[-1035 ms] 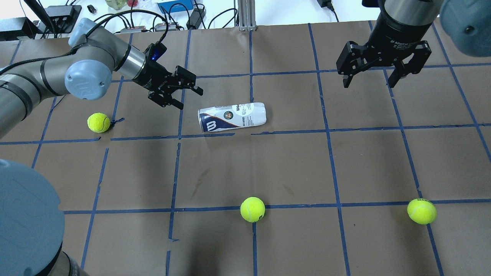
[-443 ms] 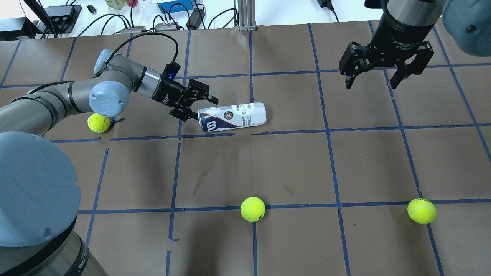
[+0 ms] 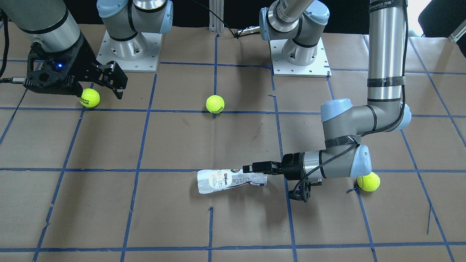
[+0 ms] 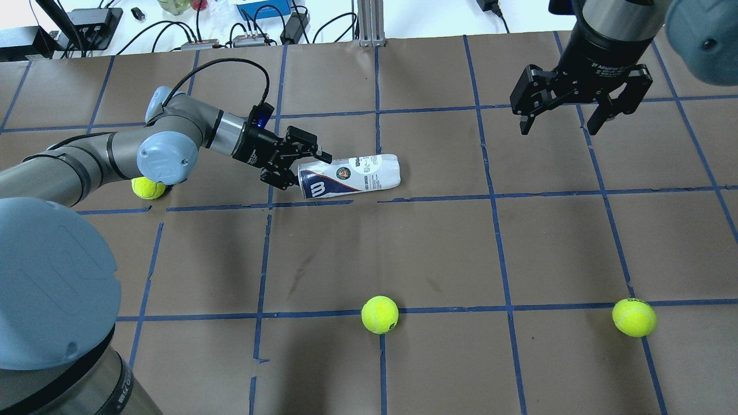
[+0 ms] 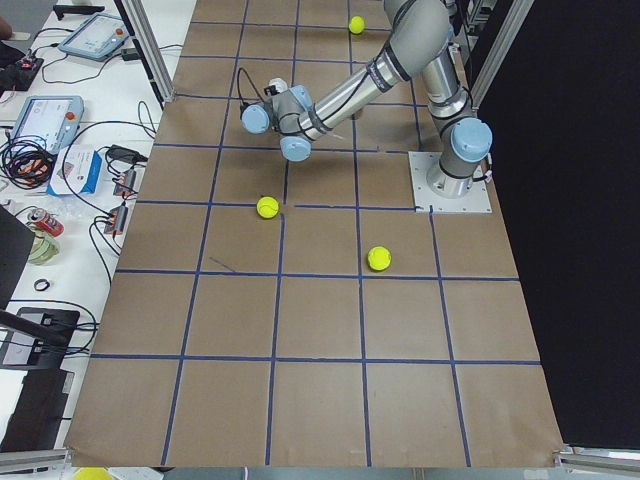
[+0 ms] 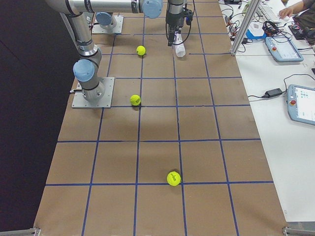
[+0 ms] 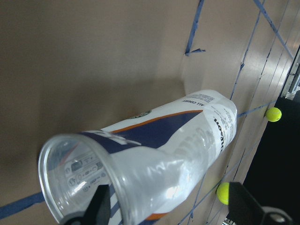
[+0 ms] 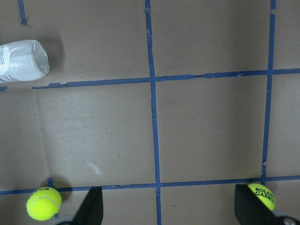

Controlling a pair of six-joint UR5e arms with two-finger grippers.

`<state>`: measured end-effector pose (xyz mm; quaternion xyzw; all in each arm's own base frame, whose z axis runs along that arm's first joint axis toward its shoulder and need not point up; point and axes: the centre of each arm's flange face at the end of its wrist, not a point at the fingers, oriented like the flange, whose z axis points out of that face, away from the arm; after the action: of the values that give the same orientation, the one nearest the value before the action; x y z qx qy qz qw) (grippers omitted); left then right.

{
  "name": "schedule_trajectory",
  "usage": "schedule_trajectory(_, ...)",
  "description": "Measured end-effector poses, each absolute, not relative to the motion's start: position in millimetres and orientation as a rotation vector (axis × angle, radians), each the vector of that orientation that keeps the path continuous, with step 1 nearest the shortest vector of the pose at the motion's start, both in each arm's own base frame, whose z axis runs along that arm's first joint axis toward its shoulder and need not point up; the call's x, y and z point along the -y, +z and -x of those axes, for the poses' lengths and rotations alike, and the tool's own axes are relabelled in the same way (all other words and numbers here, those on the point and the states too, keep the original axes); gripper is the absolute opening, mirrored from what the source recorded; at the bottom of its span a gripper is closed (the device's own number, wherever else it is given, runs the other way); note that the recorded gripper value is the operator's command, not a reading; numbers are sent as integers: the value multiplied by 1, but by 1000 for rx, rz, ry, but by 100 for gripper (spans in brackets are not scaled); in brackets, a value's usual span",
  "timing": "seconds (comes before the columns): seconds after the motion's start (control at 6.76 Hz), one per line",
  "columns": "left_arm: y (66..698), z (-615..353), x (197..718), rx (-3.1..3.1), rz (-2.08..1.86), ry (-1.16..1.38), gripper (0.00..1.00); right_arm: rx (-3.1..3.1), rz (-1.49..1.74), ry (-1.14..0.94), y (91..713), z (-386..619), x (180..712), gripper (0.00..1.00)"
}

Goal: Lift up tennis ball bucket
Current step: 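Close the left gripper on the can's open end and lift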

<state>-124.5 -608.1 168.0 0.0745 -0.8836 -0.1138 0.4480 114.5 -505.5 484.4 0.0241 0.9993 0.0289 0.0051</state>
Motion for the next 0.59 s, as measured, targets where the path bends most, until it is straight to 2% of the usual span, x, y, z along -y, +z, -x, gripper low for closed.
schedule_trajectory(0.15,174,124,609,2187,-179,-269,28,-3129,-77,93,484,-114,506,100)
schedule_trajectory(0.44,195,127,612,2166,-174,-228,7,-3128,-79,97,483,-114,506,100)
schedule_trajectory(0.59,210,129,613,2155,-173,-204,0,-3129,-79,99,483,-114,506,100)
